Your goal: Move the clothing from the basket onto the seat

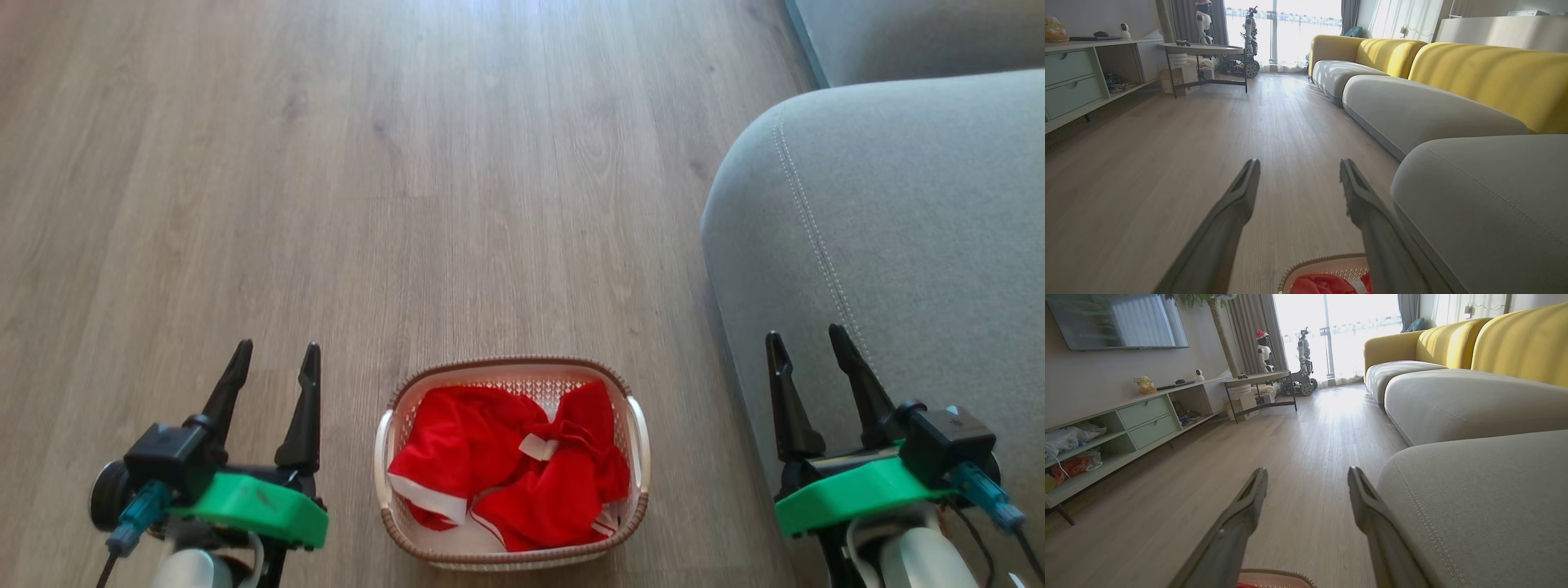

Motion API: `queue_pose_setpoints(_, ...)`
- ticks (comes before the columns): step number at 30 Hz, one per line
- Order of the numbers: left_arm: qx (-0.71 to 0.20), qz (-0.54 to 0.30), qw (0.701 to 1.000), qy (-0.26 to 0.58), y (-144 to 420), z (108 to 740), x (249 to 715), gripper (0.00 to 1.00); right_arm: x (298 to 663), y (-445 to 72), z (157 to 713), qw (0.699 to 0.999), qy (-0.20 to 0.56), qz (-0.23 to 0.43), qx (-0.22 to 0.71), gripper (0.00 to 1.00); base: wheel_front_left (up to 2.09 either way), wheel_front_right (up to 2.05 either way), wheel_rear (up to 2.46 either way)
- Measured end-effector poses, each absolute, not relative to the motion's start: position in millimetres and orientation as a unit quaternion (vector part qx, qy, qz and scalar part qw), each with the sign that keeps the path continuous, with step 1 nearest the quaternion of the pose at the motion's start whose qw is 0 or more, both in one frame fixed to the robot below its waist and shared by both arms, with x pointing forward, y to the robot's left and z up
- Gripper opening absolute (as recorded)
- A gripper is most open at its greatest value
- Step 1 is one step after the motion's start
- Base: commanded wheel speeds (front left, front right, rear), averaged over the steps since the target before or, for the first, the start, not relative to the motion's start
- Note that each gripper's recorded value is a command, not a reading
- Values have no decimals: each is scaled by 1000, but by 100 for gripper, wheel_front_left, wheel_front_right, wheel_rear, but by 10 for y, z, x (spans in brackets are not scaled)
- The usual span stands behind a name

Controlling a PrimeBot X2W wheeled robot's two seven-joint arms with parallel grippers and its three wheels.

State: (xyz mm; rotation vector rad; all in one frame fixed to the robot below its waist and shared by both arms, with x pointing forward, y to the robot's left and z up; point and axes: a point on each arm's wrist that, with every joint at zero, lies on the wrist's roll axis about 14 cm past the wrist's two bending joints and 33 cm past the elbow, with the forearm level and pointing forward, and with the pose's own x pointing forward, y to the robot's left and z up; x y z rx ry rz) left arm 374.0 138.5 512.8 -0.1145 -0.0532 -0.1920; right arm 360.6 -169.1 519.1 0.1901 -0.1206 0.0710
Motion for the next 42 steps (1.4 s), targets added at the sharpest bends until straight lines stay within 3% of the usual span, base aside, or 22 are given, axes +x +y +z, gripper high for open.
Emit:
queue_pose_setpoints(27,-101,-124,986,37,1122,4637,4462,100,4067,-1929,4922,995,-31,0,91,100,0,0,0)
queue_pose_setpoints(42,-113,-177,968,136,721,3909,4898,100,4416,-2059,4633,997,-8,-17,78,100,0,0,0)
